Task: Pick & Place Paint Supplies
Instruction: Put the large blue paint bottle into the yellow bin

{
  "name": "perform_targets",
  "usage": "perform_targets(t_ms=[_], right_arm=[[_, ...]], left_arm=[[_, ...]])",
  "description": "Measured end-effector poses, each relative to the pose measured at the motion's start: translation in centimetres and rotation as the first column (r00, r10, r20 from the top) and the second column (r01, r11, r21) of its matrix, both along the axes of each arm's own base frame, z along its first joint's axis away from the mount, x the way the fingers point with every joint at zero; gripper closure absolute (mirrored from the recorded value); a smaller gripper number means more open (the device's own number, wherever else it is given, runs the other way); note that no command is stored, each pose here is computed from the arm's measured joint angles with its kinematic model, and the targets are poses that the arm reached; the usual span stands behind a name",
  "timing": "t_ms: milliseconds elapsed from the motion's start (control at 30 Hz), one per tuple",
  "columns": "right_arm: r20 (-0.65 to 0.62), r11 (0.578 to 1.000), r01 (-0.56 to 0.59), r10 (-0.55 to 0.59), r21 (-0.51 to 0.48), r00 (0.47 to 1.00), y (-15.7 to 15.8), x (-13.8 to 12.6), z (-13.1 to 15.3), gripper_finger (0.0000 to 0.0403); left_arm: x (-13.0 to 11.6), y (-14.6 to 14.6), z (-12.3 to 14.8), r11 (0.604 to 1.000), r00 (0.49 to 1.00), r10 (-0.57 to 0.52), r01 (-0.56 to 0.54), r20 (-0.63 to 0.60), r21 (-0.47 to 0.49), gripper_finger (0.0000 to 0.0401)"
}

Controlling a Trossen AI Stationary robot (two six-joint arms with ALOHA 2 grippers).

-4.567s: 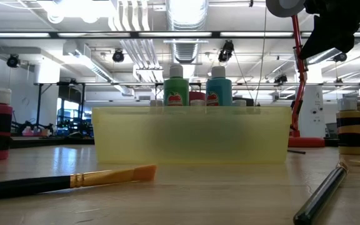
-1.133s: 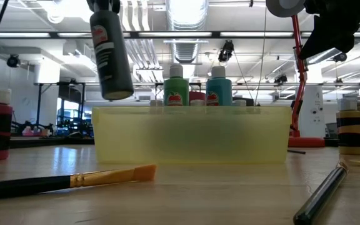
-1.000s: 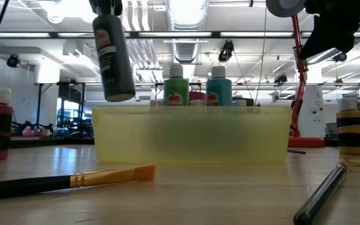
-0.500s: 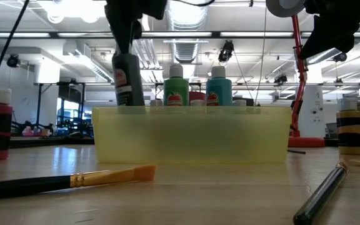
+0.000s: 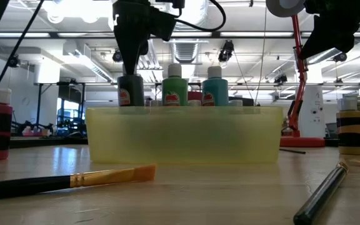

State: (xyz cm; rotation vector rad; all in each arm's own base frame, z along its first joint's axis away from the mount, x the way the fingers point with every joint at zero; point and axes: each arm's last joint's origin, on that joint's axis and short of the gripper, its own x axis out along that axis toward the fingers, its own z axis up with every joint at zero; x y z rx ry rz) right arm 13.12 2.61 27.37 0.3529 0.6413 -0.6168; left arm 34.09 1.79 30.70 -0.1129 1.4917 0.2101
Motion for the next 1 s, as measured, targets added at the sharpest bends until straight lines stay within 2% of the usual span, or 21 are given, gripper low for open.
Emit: perform_targets(t_ms=[800, 1000], right_arm=[[0.000, 1.000, 0.000, 0.000, 0.000, 1.000, 0.00, 0.00, 0.00, 0.0394], [0.000, 1.000, 0.000, 0.000, 0.000, 1.000, 0.00, 0.00, -0.01, 0.0394]], left_arm=[[0.14, 0.26, -0.21, 0.999, 1.000, 0.013, -0.013, -0.007, 0.043, 0.0248], [0.14, 0.33, 0.29, 0.998, 1.000, 0.015, -0.015, 0.005, 0.066, 0.0202]])
